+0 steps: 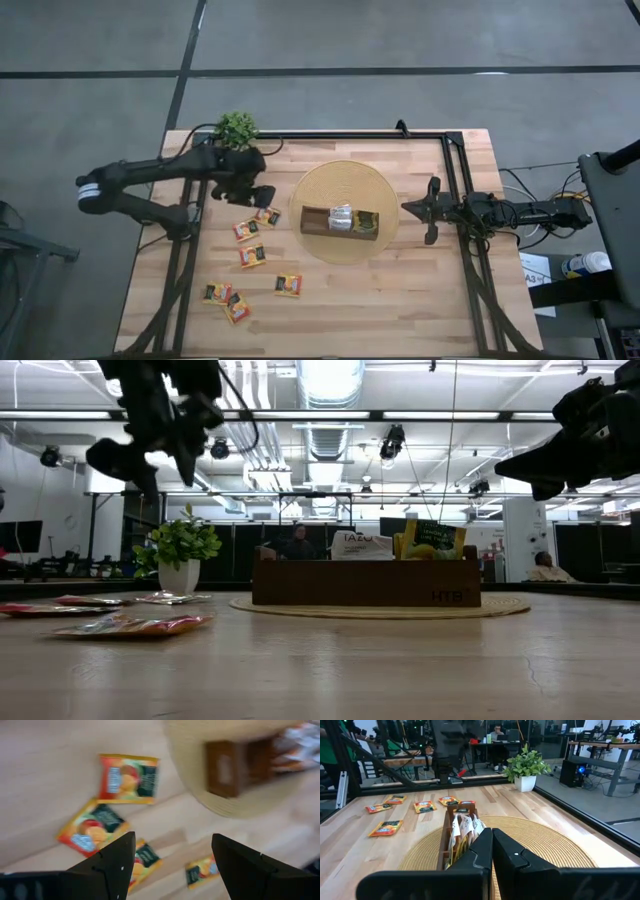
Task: Pick & Place Tea
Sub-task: Put the orange tea bag into the left section of the wooden organizer
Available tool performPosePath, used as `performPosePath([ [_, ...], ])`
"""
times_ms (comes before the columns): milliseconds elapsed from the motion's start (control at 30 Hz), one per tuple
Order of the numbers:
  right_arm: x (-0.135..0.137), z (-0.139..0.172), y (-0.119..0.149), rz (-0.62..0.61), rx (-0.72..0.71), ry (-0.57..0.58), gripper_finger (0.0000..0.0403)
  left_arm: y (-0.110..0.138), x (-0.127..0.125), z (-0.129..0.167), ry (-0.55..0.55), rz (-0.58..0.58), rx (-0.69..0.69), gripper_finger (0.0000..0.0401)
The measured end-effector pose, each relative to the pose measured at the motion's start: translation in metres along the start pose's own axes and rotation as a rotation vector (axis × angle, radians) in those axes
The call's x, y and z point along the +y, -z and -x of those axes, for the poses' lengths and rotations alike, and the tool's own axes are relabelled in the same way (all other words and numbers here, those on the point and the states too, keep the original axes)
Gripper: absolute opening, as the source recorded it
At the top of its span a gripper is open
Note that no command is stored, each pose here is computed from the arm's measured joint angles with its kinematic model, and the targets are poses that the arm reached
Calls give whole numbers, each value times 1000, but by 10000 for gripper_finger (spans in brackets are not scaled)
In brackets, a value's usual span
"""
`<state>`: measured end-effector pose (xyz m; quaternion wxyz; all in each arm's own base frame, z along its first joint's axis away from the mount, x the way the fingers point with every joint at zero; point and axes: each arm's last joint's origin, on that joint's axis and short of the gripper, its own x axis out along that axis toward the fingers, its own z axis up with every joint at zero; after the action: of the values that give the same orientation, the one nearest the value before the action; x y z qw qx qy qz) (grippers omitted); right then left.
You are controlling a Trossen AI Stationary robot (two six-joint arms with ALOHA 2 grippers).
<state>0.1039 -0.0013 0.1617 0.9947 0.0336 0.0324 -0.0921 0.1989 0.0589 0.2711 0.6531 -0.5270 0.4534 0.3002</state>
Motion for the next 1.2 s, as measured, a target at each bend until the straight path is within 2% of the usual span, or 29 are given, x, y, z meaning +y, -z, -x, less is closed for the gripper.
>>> performPosePath([
  [133,0,0,0,0,0,0,9,-16,6,-14,-88,73,11,257],
  [267,0,0,0,0,0,0,9,-26,8,-32,-183,85,8,257],
  [467,0,0,0,0,0,0,8,-35,8,-62,-306,14,68,257],
  [633,0,0,0,0,0,0,9,-40,9,-78,-420,-37,14,257],
  [867,0,0,0,0,-1,0,9,-47,3,-87,-370,-75,-34,257],
  [1200,0,0,0,0,-1,0,9,-43,1,-109,-356,-59,80,257],
])
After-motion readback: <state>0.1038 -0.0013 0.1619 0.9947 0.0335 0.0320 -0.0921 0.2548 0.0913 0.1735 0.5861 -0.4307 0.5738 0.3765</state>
